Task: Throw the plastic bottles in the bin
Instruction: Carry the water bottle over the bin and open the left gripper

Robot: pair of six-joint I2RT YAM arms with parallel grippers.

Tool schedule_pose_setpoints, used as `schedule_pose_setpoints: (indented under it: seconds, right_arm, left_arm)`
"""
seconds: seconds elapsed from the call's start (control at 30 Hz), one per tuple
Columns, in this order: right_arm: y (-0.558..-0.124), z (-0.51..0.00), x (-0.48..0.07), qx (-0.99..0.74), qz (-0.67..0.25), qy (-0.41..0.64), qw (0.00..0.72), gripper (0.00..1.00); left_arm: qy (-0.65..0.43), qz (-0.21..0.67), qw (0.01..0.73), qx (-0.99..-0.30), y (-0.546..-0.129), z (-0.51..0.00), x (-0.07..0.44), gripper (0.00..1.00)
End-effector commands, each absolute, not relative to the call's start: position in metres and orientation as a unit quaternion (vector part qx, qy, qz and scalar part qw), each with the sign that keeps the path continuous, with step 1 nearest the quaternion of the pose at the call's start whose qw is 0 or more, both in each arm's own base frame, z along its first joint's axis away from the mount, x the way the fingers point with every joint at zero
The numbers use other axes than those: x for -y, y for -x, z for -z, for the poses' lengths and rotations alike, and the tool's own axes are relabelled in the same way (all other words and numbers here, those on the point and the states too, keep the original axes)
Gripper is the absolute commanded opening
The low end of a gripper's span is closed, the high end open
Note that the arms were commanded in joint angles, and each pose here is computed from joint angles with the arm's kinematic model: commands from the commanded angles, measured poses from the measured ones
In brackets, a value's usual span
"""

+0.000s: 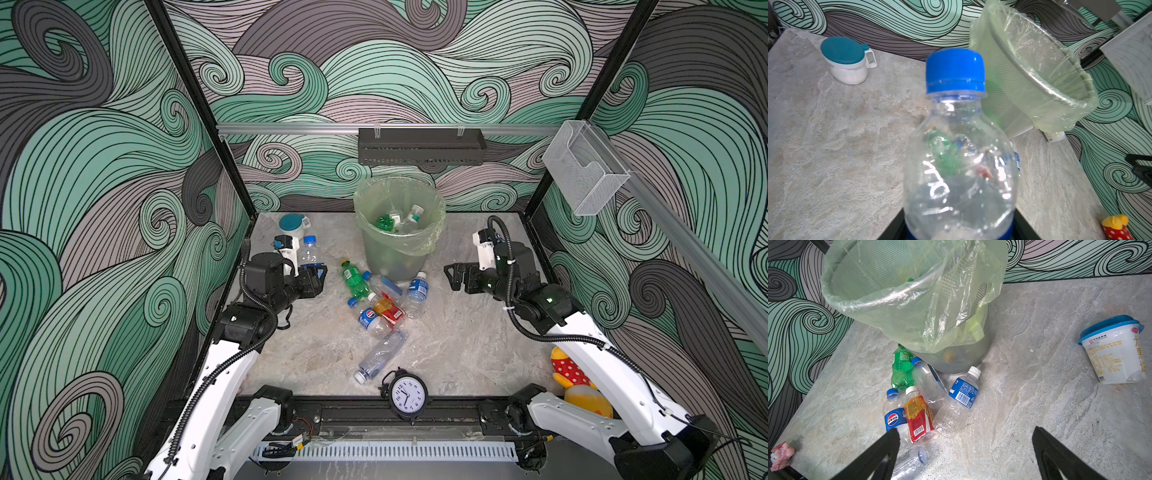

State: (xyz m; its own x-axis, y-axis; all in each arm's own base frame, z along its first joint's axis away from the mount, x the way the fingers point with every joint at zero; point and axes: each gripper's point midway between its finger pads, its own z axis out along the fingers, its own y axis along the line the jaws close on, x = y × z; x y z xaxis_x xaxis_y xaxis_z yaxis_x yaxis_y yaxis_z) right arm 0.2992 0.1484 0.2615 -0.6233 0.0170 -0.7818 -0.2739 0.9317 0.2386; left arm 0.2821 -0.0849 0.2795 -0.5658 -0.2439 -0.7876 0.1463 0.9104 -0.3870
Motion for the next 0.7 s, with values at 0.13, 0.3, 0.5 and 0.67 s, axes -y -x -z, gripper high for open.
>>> schedule_pose_setpoints:
  seconds: [0.13, 0.3, 0.5, 0.67]
  right_arm:
    - [-0.305, -0.255, -0.150, -0.888, -0.170, 0.065, 0.421, 1.00]
    - [-0.302, -0.256, -0.149, -0.888, -0.174, 0.060, 0.422, 1.00]
    - [-0.293, -0.258, -0.143, -0.886, -0.176, 0.054, 0.426, 1.00]
    - [-0.286, -0.252, -0.138, -0.888, -0.168, 0.052, 0.424, 1.00]
  left_arm:
    - [-0.016, 0.329, 0.522, -0.787, -0.302, -0.385, 0.122, 0.57]
    - [-0.049, 0.442, 0.520, -0.729, -0.375, -0.459, 0.177, 0.58]
    - [-0.059, 0.447, 0.411, -0.792, -0.443, -0.437, 0.232, 0.76]
    - [-0.043, 0.389, 0.436, -0.811, -0.429, -0.410, 0.207, 0.79]
